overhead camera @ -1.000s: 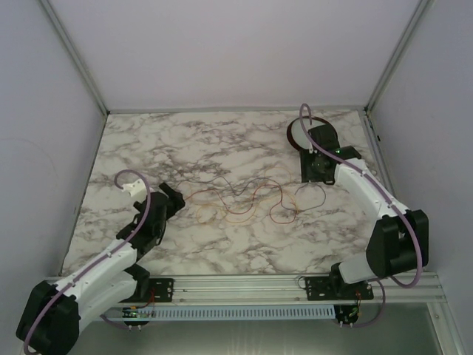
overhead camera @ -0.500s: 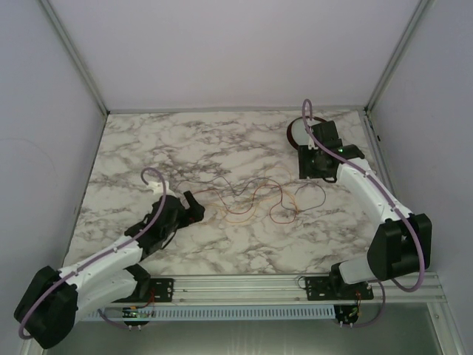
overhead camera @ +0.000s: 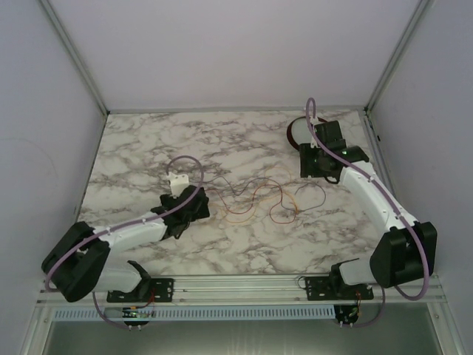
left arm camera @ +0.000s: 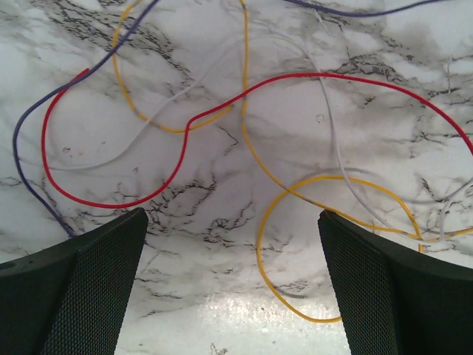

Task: Zip-tie the wires
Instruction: Straighten the cable at the center of the board, then pick up the ribbon at the center of the board.

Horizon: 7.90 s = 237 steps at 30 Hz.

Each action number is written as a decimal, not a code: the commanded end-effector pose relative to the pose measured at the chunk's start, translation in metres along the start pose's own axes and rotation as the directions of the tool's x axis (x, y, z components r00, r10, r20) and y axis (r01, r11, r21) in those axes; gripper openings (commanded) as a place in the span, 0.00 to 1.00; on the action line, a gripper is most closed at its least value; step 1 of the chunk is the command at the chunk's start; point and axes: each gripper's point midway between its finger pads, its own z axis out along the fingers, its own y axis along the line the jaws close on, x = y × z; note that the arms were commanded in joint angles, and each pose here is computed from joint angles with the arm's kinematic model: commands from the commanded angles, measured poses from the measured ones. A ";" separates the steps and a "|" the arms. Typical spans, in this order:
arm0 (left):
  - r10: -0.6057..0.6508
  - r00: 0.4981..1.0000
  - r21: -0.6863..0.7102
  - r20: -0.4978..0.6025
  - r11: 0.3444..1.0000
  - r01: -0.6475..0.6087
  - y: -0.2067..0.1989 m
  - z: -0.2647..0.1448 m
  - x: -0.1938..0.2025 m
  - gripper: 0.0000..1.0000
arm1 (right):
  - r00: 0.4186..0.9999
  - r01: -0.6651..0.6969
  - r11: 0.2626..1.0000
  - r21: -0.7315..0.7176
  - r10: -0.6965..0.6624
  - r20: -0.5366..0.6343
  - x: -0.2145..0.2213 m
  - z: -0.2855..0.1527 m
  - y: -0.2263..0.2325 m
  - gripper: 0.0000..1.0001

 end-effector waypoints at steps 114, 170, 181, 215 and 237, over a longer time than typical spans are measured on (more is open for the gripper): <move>0.009 0.954 0.137 0.298 0.989 -0.052 0.018 -0.055 -0.150 1.00 | 0.917 -0.381 0.826 0.416 0.395 0.054 -0.006 0.139 -0.204 0.43; 0.023 0.959 0.155 0.282 0.985 -0.069 0.011 -0.052 -0.150 1.00 | 0.921 -0.354 0.856 0.377 0.390 -0.020 0.008 0.159 -0.193 0.04; -0.030 0.945 0.496 0.327 0.856 -0.144 -0.055 -0.082 -0.159 1.00 | 0.938 -0.346 0.871 0.349 0.322 0.127 -0.047 0.103 -0.168 0.01; -0.123 0.953 0.874 0.278 0.444 -0.197 -0.284 -0.151 -0.097 0.99 | 0.850 -0.108 0.886 -0.450 0.317 0.420 -0.073 -0.091 0.111 0.00; -0.075 0.939 0.843 0.335 0.469 -0.263 -0.312 -0.134 -0.097 0.00 | 0.854 -0.082 0.854 -0.514 0.327 0.406 -0.067 -0.102 0.131 0.10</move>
